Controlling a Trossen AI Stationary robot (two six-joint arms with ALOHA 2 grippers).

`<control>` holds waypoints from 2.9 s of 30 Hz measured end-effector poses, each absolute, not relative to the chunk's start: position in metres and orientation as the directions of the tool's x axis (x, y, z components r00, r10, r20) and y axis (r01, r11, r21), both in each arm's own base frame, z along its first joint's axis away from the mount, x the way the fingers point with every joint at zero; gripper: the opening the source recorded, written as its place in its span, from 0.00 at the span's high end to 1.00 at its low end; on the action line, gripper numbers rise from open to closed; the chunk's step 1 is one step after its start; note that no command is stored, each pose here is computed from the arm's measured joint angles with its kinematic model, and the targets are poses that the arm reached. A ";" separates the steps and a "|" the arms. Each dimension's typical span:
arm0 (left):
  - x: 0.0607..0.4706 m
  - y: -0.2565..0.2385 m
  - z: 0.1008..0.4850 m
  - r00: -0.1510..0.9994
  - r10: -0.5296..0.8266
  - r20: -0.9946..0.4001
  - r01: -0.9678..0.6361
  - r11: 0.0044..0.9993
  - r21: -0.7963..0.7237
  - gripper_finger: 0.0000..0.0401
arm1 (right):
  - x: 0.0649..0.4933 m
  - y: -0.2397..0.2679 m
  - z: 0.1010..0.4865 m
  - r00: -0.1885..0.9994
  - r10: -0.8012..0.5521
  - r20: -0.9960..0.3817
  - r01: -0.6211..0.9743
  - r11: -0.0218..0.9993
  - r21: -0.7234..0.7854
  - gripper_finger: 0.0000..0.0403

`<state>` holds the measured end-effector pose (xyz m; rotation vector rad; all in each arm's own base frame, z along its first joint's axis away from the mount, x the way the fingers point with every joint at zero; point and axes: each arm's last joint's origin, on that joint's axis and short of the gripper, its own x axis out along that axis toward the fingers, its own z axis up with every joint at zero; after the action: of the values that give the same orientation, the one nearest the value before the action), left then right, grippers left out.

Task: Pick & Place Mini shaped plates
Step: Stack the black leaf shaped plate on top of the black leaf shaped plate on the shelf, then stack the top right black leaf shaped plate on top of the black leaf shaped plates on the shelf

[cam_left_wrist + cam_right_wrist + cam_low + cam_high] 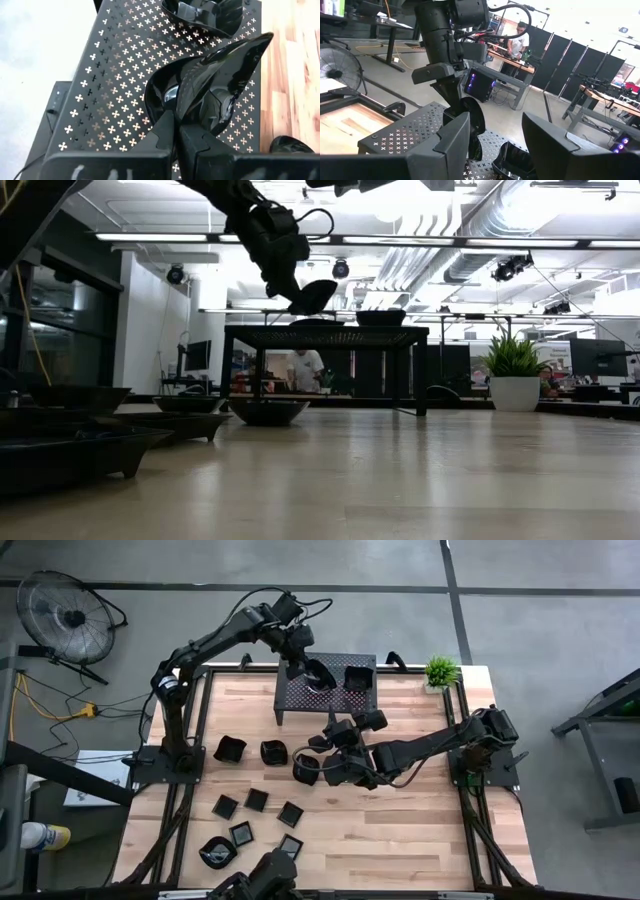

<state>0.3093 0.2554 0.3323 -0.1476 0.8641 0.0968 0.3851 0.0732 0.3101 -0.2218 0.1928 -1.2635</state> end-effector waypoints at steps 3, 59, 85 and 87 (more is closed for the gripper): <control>0.310 0.256 0.333 0.649 0.035 -0.760 -0.147 0.986 -0.081 1.00 | 0.385 0.073 0.310 0.292 -0.956 -0.022 0.918 0.286 -0.274 0.56; 0.313 0.257 0.321 0.602 0.033 -0.798 -0.117 0.992 -0.047 0.70 | 0.385 0.073 0.308 0.315 -0.948 -0.039 0.904 0.312 -0.293 0.56; 0.279 0.224 0.335 0.362 -0.030 -0.932 0.121 0.993 0.015 0.70 | 0.383 0.073 0.305 0.319 -0.946 -0.047 0.895 0.318 -0.312 0.56; 0.278 0.216 0.337 0.361 -0.043 -0.932 0.139 0.990 0.008 0.70 | 0.382 0.073 0.303 0.320 -0.946 -0.050 0.895 0.319 -0.312 0.56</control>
<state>0.2779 0.2159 0.3370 0.0905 1.1963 -0.1177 0.3819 0.0726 0.3033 -0.2448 0.2407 -1.2257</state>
